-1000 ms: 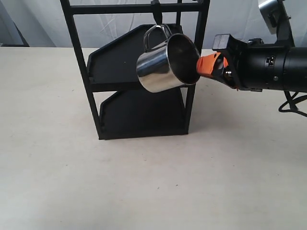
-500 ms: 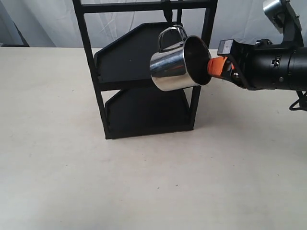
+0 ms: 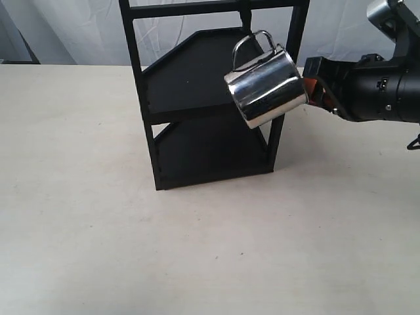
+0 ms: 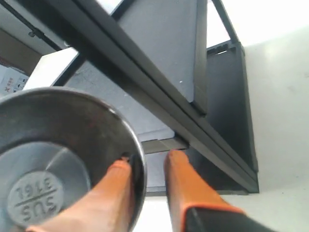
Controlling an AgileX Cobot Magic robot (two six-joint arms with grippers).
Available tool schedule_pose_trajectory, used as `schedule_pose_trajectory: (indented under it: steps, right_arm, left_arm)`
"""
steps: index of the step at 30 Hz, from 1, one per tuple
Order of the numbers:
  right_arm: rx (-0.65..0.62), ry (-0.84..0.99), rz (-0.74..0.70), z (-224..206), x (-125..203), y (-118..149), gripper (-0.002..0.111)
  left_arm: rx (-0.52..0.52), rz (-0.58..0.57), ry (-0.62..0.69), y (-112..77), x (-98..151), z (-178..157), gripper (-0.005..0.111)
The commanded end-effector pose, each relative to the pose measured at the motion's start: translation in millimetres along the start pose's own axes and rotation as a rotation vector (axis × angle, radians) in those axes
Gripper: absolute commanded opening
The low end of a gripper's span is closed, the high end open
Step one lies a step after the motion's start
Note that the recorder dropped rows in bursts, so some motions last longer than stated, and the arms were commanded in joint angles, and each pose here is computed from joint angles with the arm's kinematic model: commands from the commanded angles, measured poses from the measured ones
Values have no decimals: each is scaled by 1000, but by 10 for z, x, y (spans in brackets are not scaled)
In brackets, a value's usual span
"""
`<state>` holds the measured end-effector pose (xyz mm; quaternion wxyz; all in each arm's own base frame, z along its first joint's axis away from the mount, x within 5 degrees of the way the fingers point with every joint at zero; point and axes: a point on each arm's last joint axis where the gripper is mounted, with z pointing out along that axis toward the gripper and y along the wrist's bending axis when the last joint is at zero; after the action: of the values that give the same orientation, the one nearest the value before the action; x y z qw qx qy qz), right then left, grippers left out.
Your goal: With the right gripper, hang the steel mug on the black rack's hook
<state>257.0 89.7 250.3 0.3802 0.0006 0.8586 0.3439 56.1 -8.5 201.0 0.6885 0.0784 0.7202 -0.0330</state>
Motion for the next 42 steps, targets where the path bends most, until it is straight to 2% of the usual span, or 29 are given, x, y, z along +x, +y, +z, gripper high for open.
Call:
schedule_pose_trajectory:
  steps: [1, 5, 10, 20, 29, 31, 36, 42]
  right_arm:
    - [20, -1, 0, -2, 3, -42, 45]
    - [3, 8, 4, -2, 11, -26, 47]
    - [64, -2, -7, -4, 2, -82, 47]
    - [98, 42, -34, -45, 38, -89, 47]
    - [167, -74, -53, -249, -76, -36, 45]
    - [175, -92, -95, -337, -92, 9, 39]
    - [157, -100, -256, -610, -75, 181, -1]
    - [64, -104, -312, -865, -4, 395, 0]
  left_arm:
    - [5, -6, -10, -3, -6, -4, 1]
    - [5, -6, -10, -3, -6, -4, 1]
    - [5, -6, -10, -3, -6, -4, 1]
    - [5, -6, -10, -3, -6, -4, 1]
    - [5, -6, -10, -3, -6, -4, 1]
    - [5, -6, -10, -3, -6, -4, 1]
    - [5, -6, -10, -3, -6, -4, 1]
    - [5, -6, -10, -3, -6, -4, 1]
